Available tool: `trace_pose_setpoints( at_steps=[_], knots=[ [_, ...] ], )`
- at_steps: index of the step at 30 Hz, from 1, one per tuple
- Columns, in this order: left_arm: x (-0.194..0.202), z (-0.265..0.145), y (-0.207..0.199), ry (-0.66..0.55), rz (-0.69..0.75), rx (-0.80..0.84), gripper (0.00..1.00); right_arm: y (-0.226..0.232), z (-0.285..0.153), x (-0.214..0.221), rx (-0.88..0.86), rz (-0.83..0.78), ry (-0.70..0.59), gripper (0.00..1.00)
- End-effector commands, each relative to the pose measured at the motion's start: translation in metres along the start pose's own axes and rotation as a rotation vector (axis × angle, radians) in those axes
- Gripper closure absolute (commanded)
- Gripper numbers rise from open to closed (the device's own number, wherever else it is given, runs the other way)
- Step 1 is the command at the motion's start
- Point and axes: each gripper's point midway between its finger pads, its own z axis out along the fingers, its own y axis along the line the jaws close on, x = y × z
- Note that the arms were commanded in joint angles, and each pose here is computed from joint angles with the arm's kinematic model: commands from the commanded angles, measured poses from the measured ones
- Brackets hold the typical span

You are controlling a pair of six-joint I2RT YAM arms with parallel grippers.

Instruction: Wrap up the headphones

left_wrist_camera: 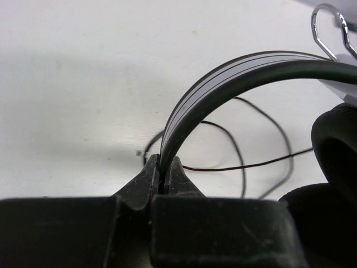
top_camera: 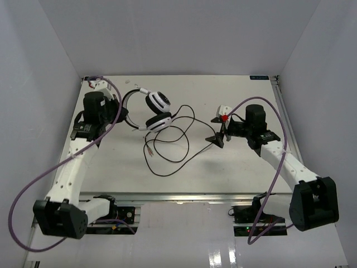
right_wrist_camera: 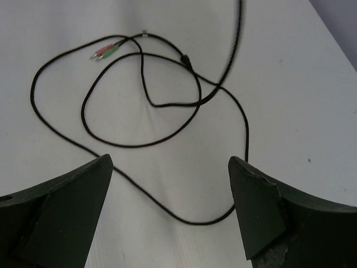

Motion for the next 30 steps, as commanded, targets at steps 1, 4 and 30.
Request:
trace_pose_setpoints(
  at_steps=[1,4,30],
  knots=[
    [-0.008,-0.044,-0.04,-0.035,-0.049,0.2,1.0,-0.036,0.018,-0.078,-0.01,-0.03,-0.264,0.1],
    [-0.01,-0.069,-0.049,-0.043,-0.068,0.234,1.0,-0.034,0.021,-0.113,-0.101,-0.038,-0.362,0.1],
    [-0.012,-0.099,-0.088,0.022,-0.263,0.396,1.0,0.011,0.058,-0.114,-0.376,0.161,-0.296,0.05]
  ],
)
